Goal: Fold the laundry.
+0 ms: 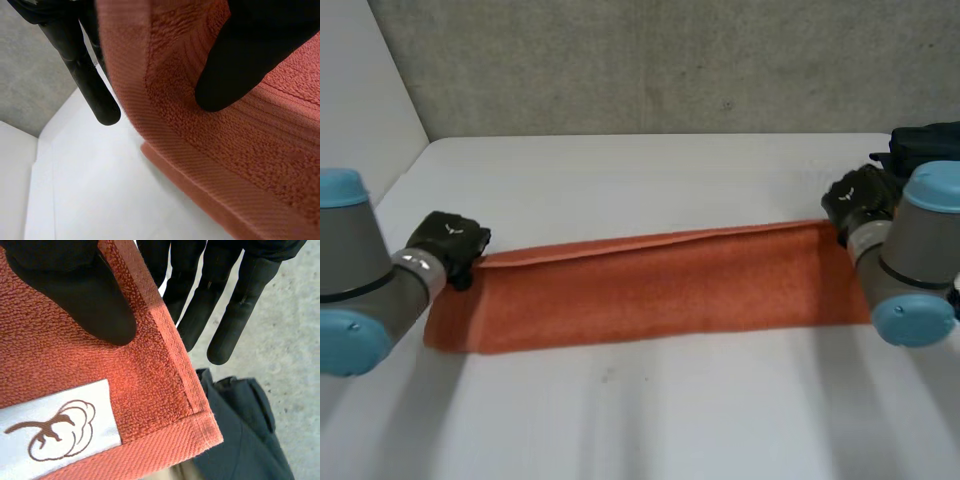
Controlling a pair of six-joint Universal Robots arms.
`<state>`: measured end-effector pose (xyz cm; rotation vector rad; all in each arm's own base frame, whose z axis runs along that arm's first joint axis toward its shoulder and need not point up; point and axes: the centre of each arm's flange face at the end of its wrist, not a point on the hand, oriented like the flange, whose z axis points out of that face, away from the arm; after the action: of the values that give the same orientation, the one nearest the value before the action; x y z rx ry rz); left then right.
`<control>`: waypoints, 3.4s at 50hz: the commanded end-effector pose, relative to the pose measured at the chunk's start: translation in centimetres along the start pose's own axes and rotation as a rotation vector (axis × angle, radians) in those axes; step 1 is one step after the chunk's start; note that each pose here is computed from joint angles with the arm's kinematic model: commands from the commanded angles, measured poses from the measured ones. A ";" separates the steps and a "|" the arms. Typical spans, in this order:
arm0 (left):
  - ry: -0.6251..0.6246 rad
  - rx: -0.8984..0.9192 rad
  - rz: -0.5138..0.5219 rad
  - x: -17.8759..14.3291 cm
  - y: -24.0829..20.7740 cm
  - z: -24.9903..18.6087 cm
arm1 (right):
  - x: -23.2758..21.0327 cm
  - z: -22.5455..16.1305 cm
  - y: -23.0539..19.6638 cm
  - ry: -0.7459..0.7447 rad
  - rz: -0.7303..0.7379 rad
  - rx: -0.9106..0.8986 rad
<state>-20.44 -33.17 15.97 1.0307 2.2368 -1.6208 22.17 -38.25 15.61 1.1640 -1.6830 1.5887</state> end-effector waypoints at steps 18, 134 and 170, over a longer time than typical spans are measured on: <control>-0.074 0.150 -0.171 -0.6 -5.6 0.9 | 4.2 2.5 -3.7 0.126 0.225 0.113; 0.030 0.365 -0.163 3.6 -7.4 -8.1 | -0.4 -8.7 -4.2 0.018 0.391 0.214; 0.197 0.457 -0.396 9.7 -14.3 -10.1 | -1.5 -14.3 -11.4 -0.417 0.696 0.284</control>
<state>-30.93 -23.45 25.67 0.9614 2.2162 -2.3808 31.96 -21.24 21.11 1.3260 -2.1062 2.2564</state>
